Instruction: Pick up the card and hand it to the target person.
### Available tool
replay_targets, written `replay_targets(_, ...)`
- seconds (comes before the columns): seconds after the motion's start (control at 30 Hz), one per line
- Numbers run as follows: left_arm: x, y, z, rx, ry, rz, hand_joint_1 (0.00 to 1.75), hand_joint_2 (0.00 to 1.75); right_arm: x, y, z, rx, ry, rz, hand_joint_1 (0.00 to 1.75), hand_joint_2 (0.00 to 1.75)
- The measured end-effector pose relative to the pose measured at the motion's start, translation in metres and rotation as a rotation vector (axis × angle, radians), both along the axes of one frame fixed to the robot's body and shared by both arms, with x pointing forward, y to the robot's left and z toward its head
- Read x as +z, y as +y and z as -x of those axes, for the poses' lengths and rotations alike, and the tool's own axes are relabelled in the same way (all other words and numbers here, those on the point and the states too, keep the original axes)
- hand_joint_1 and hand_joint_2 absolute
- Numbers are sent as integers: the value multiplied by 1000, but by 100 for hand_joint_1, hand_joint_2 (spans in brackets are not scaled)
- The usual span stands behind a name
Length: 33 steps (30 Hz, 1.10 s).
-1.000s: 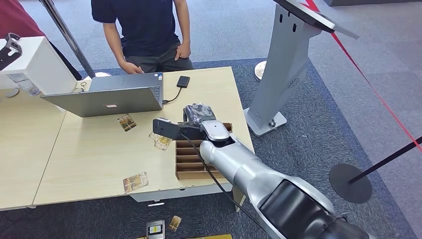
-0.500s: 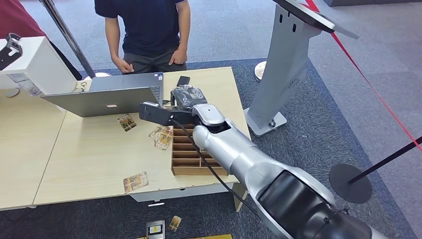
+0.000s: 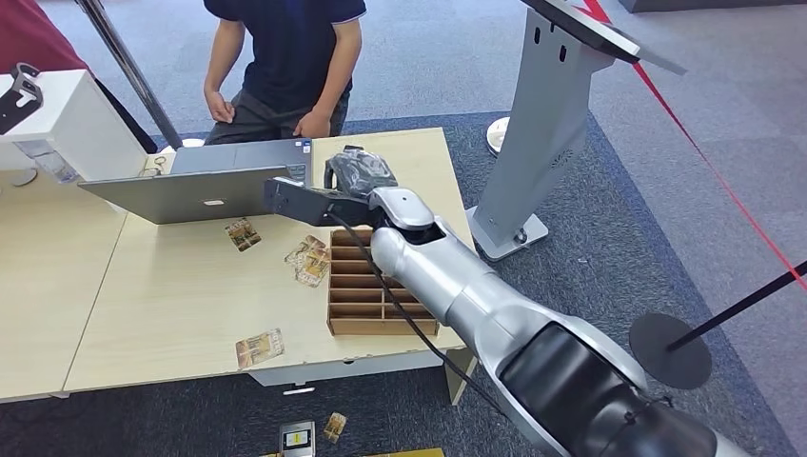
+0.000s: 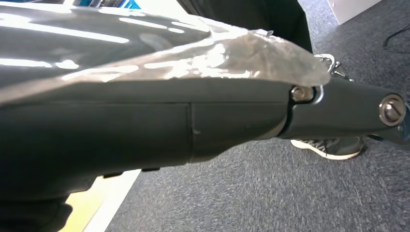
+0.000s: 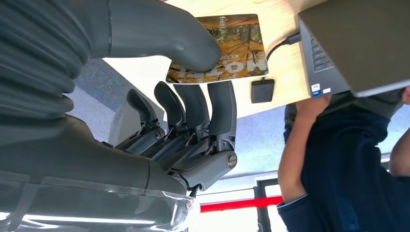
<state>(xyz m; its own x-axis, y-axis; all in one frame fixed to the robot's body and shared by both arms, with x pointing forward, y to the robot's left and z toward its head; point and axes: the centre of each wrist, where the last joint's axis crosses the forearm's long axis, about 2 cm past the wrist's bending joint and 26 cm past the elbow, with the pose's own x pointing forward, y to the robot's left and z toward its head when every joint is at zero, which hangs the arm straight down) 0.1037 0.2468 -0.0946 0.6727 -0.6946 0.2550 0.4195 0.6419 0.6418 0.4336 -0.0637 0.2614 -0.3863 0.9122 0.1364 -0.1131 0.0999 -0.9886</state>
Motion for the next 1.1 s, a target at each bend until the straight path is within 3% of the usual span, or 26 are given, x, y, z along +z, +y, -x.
replay_targets(0.23,0,0,0,-7,1,-3,0,0,-2,-11,-5,-42,2,-26,151,175)
replay_targets(0.5,0,0,-2,-14,-1,-4,0,0,-4,-16,-6,-70,-32,-77,141,175)
replay_targets(0.57,0,0,-2,-12,-1,-4,0,0,-4,-15,-6,-75,-50,-95,102,175)
replay_targets(0.63,0,0,-2,-9,0,-3,0,0,-4,-14,-6,-74,-68,-118,33,175)
replay_targets(0.7,0,0,-2,-6,1,-2,0,0,-3,-13,-5,-65,-85,-145,0,175)
replay_targets(1.1,0,0,-2,-1,-1,1,0,0,-14,2,5,-18,-66,-202,0,175)
